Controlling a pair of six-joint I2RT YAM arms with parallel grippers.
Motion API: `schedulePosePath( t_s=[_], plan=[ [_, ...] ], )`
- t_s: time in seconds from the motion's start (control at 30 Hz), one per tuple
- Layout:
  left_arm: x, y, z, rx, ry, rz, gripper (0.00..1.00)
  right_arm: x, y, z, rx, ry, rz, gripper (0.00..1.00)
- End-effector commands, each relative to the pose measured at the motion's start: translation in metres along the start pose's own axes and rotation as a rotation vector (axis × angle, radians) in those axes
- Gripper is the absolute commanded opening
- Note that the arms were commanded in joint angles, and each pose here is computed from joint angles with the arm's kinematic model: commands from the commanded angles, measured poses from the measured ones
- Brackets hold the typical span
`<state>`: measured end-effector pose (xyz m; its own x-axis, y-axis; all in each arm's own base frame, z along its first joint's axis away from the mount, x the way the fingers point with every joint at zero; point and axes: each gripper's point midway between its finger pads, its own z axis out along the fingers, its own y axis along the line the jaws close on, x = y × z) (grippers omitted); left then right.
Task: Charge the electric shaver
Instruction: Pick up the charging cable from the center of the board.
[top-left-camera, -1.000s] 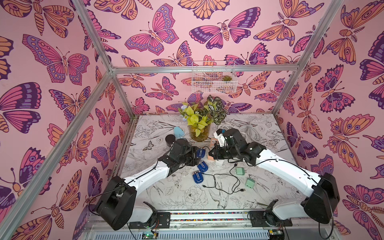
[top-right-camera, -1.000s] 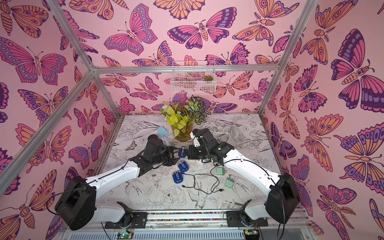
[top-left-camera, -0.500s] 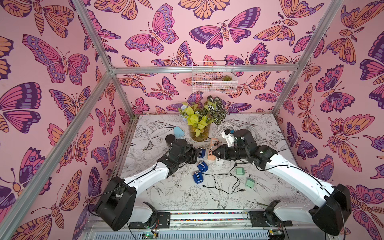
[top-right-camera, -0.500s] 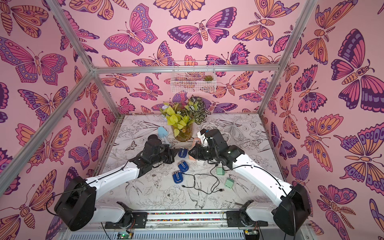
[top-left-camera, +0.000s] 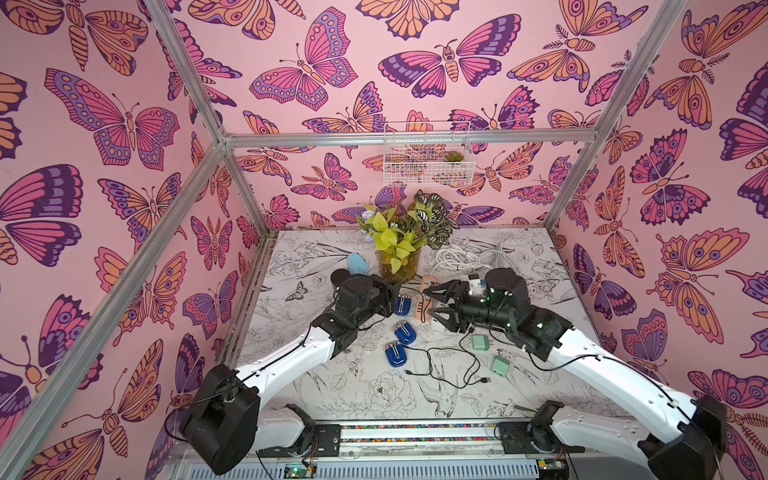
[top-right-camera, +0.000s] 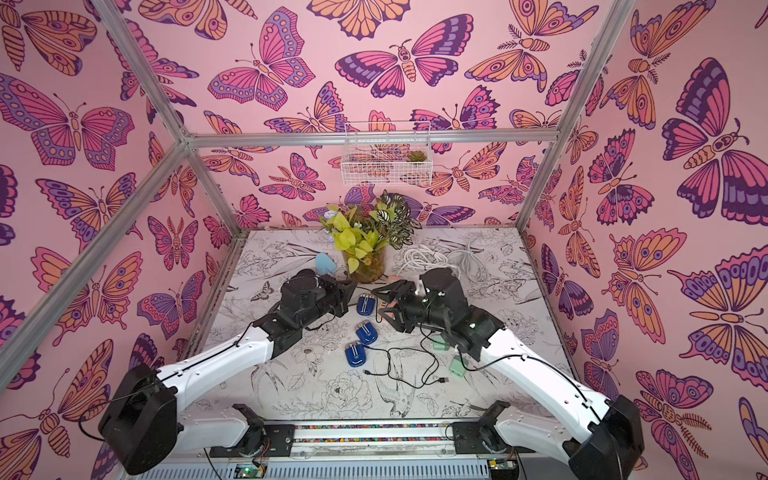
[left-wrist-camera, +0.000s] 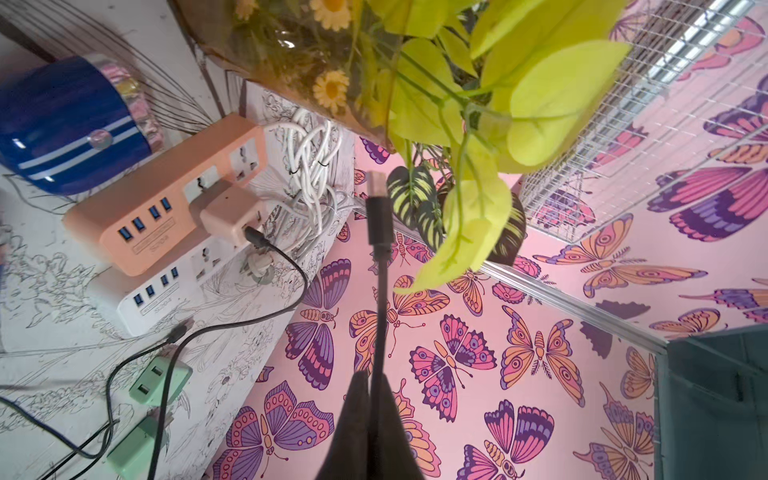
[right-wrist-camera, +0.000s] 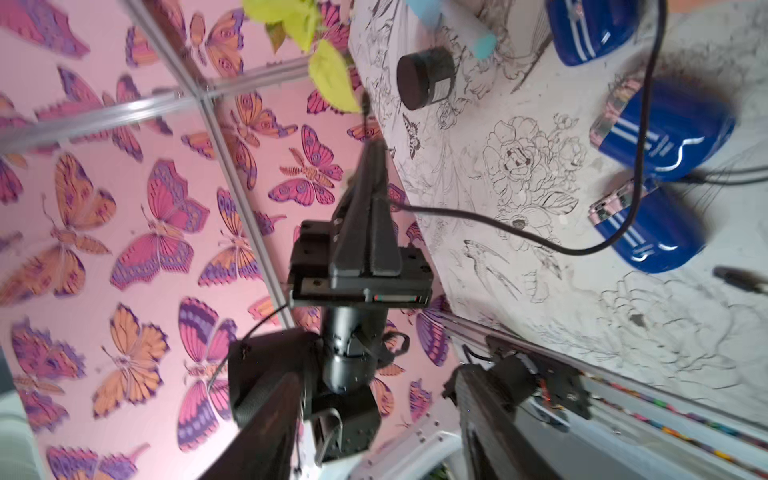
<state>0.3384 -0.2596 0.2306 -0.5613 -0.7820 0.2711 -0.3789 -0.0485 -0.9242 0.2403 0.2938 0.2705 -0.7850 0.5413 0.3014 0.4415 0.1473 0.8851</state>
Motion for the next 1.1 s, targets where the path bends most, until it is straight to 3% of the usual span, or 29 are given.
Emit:
schedulePosePath(
  t_s=[0.0, 0.17, 0.33, 0.63, 0.73, 0.93, 0.97, 1.0, 1.07],
  plan=[
    [0.006, -0.017, -0.002, 0.071, -0.004, 0.086, 0.00, -0.005, 0.040, 0.008, -0.192, -0.071, 0.247, 0.62],
    [0.009, -0.011, -0.003, 0.078, 0.008, 0.099, 0.00, -0.014, 0.051, 0.019, -0.235, -0.120, 0.258, 0.60],
    [0.016, -0.030, -0.017, 0.136, 0.022, 0.129, 0.00, -0.031, 0.037, 0.027, -0.262, -0.167, 0.319, 0.49],
    [0.021, -0.028, -0.019, 0.131, 0.050, 0.140, 0.00, -0.036, 0.035, 0.044, -0.265, -0.155, 0.337, 0.41],
    [0.022, -0.027, -0.017, 0.125, 0.057, 0.141, 0.00, -0.038, 0.040, 0.044, -0.279, -0.160, 0.333, 0.32],
    [0.022, -0.026, -0.017, 0.123, 0.058, 0.147, 0.00, -0.034, 0.042, 0.046, -0.275, -0.137, 0.318, 0.00],
    [0.022, -0.025, -0.017, 0.121, 0.059, 0.149, 0.00, -0.035, 0.042, 0.044, -0.266, -0.137, 0.313, 0.00],
    [0.021, -0.024, -0.017, 0.115, 0.063, 0.150, 0.05, -0.035, 0.041, 0.041, -0.245, -0.132, 0.304, 0.00],
    [0.017, -0.021, -0.018, 0.085, 0.071, 0.158, 0.31, -0.038, 0.039, 0.034, -0.196, -0.120, 0.275, 0.00]
  ],
)
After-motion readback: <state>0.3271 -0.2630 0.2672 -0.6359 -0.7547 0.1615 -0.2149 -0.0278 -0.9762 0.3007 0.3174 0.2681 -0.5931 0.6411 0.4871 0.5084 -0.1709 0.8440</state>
